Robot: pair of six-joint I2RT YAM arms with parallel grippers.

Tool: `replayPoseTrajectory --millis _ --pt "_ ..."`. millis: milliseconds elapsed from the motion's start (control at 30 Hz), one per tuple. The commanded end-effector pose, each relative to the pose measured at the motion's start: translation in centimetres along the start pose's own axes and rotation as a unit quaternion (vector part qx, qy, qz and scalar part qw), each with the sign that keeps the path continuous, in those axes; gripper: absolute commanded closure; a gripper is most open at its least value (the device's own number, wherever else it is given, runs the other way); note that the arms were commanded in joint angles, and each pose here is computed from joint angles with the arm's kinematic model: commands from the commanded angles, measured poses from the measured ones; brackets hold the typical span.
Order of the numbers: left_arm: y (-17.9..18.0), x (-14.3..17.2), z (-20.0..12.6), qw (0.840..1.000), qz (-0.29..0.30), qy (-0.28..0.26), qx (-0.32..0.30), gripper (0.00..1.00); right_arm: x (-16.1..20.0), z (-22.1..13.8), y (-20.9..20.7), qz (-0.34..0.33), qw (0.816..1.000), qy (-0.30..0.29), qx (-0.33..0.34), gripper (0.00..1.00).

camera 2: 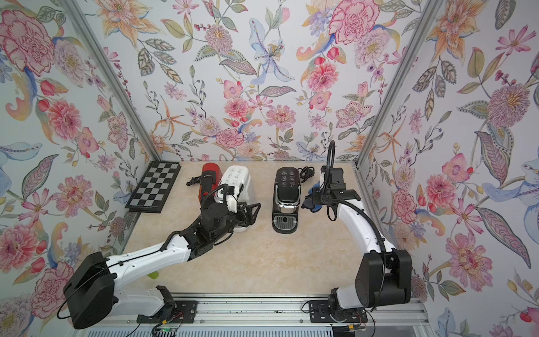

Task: Wipe the surface of a coffee machine
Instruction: Place the cleaning item at the center of the board.

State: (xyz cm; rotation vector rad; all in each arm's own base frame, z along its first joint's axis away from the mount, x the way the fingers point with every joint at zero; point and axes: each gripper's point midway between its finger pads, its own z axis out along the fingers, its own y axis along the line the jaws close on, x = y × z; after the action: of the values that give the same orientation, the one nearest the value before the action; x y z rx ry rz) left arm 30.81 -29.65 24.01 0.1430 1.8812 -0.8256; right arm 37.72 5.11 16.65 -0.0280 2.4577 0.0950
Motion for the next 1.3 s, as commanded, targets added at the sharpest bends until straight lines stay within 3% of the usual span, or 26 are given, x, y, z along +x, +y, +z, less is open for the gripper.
replayPoseTrajectory --millis 0,367,467,567,700,833,1100,1267 --pt "1.8 -0.7 -1.4 0.999 0.024 -0.023 -0.038 0.25 3.7 -0.4 -0.3 0.015 0.999 0.029 0.012 0.93" --pt "3.1 0.7 -2.7 0.999 0.019 -0.015 -0.047 0.25 11.3 0.8 -0.8 0.026 0.993 0.111 0.035 0.90" --pt "4.3 1.1 -3.7 0.997 0.017 -0.020 -0.067 0.24 12.4 1.6 -0.8 0.039 0.990 0.133 0.021 0.74" --pt "5.6 1.4 -4.7 0.995 0.021 -0.017 -0.093 0.24 12.1 1.5 -0.4 0.050 0.992 0.117 0.011 0.58" --pt "7.6 2.1 -5.9 0.992 0.024 -0.010 -0.123 0.22 11.6 0.6 -0.3 0.057 0.994 0.097 0.006 0.27" --pt "8.5 2.2 -7.1 0.990 0.015 -0.020 -0.136 0.22 10.6 -1.3 -0.2 0.074 0.996 0.059 -0.005 0.14" --pt "11.0 2.8 -9.3 0.983 0.018 -0.021 -0.181 0.21 8.4 -5.6 -0.6 0.091 0.996 -0.004 -0.004 0.10" --pt "13.8 2.5 -11.0 0.973 0.016 -0.040 -0.226 0.20 7.3 -6.5 -2.1 0.071 0.995 -0.057 0.033 0.10"
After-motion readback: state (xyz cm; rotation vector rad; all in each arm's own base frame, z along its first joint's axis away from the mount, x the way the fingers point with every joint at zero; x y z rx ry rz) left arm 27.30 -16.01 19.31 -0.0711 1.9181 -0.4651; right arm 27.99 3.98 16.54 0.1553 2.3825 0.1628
